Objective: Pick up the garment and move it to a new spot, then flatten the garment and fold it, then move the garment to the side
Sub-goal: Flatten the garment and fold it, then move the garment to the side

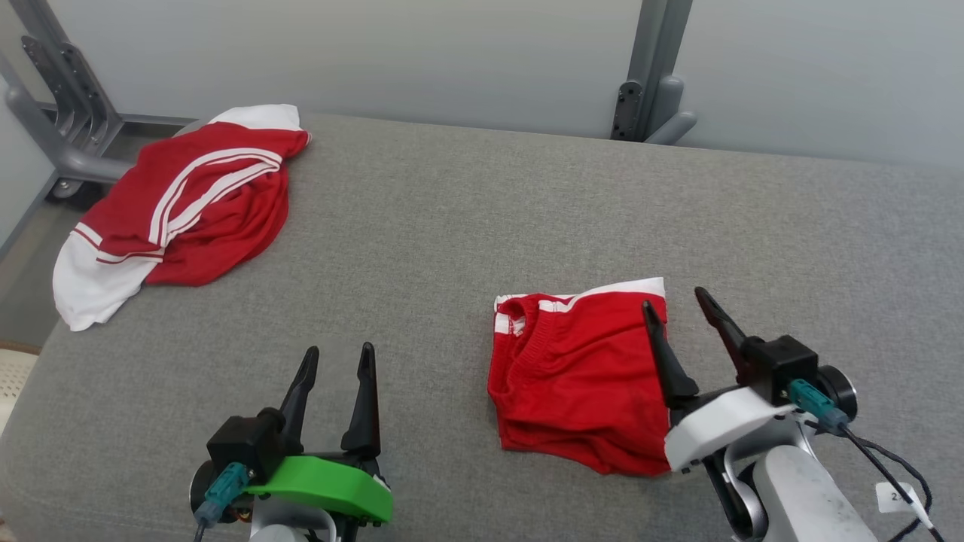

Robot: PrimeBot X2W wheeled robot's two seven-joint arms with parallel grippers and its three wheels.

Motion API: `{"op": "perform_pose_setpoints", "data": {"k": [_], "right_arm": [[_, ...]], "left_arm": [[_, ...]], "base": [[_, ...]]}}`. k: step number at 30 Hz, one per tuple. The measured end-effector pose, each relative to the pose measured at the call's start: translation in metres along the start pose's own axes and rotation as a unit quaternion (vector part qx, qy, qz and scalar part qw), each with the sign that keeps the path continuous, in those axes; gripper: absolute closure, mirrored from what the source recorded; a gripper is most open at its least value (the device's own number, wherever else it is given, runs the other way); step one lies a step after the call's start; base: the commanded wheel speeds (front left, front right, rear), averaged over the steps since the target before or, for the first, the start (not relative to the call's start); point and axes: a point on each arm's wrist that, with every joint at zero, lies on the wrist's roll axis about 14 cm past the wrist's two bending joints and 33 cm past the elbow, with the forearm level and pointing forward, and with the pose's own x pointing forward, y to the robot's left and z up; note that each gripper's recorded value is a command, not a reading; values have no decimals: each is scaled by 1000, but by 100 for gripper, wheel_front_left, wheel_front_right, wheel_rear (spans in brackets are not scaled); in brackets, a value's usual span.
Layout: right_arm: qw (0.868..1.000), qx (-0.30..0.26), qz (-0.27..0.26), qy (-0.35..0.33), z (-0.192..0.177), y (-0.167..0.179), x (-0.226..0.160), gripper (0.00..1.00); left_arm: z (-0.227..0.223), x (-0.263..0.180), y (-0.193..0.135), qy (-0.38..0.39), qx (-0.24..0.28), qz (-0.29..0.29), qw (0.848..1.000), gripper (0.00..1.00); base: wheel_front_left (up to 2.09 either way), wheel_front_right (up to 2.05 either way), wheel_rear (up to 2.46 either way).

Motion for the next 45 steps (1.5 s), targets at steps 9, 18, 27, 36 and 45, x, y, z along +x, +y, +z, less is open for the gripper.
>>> {"op": "perform_pose_setpoints", "data": {"k": [9,18,27,36,45], "right_arm": [[996,0,-85,-26,15,-47,-39,0],[991,7,-128,-46,26,-66,-72,0],[988,14,-146,-52,29,-73,-87,0],[986,20,-155,-51,28,-77,-93,0],[986,21,-157,-49,26,-78,-95,0]], "left_arm": [[1,4,-10,-2,19,-20,1000,0],[-4,-4,-4,4,27,-10,1000,0],[-4,-10,0,3,28,-4,1000,0],[-4,-9,-3,3,35,-10,999,0],[-6,-9,-3,7,39,-12,999,0]], "base": [[0,0,0],[0,0,0],[0,0,0],[0,0,0],[0,0,0]]}}
